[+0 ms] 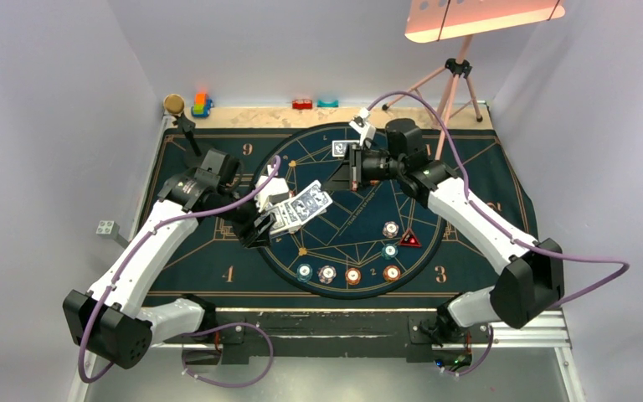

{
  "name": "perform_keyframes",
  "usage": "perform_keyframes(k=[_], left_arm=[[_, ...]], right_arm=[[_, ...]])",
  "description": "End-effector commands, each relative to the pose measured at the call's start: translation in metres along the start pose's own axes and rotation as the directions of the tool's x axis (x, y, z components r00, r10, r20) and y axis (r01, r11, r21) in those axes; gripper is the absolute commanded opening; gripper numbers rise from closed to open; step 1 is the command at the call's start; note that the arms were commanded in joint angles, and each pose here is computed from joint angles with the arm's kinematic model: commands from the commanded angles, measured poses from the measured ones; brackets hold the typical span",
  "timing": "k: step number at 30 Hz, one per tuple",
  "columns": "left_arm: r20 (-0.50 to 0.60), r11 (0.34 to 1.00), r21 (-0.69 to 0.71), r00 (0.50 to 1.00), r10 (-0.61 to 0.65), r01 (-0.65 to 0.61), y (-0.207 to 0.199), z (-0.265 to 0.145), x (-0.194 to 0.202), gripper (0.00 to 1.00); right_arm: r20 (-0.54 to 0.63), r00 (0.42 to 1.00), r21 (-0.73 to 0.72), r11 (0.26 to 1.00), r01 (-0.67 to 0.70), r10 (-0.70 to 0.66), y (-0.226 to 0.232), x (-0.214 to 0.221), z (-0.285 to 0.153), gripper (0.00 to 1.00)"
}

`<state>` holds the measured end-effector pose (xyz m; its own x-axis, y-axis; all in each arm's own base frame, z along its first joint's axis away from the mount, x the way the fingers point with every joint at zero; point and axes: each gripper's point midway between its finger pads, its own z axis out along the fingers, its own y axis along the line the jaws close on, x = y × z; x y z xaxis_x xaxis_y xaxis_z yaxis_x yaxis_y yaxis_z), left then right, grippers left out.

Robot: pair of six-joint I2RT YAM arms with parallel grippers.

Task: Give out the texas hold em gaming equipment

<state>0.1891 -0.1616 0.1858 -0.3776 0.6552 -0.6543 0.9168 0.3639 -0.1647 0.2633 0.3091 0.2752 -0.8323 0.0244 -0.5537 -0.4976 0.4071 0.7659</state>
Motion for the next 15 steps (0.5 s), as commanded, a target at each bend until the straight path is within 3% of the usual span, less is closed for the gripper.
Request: perform_keyframes(k=[1, 10, 15], left_arm=[[0.063, 0.999, -0.009, 0.998, 0.031, -0.03, -0.002, -0.007, -0.014, 0.12], [0.058, 0.999, -0.011, 0.998, 0.033, -0.032, -0.002, -0.007, -0.013, 0.12], [0.057, 0.999, -0.012, 0.998, 0.035, -0.035, -0.002, -0.007, -0.012, 0.12]], right_arm=[[0.008, 0.998, -0.134, 0.989, -0.06, 0.062, 0.016, -0.007, -0.009, 0.0], [0.087, 0.981, -0.191, 0.969, -0.155, 0.174, 0.0, -0.026, -0.046, 0.0], [0.149, 0.965, -0.142, 0.971, -0.193, 0.213, -0.027, -0.031, -0.07, 0.0]])
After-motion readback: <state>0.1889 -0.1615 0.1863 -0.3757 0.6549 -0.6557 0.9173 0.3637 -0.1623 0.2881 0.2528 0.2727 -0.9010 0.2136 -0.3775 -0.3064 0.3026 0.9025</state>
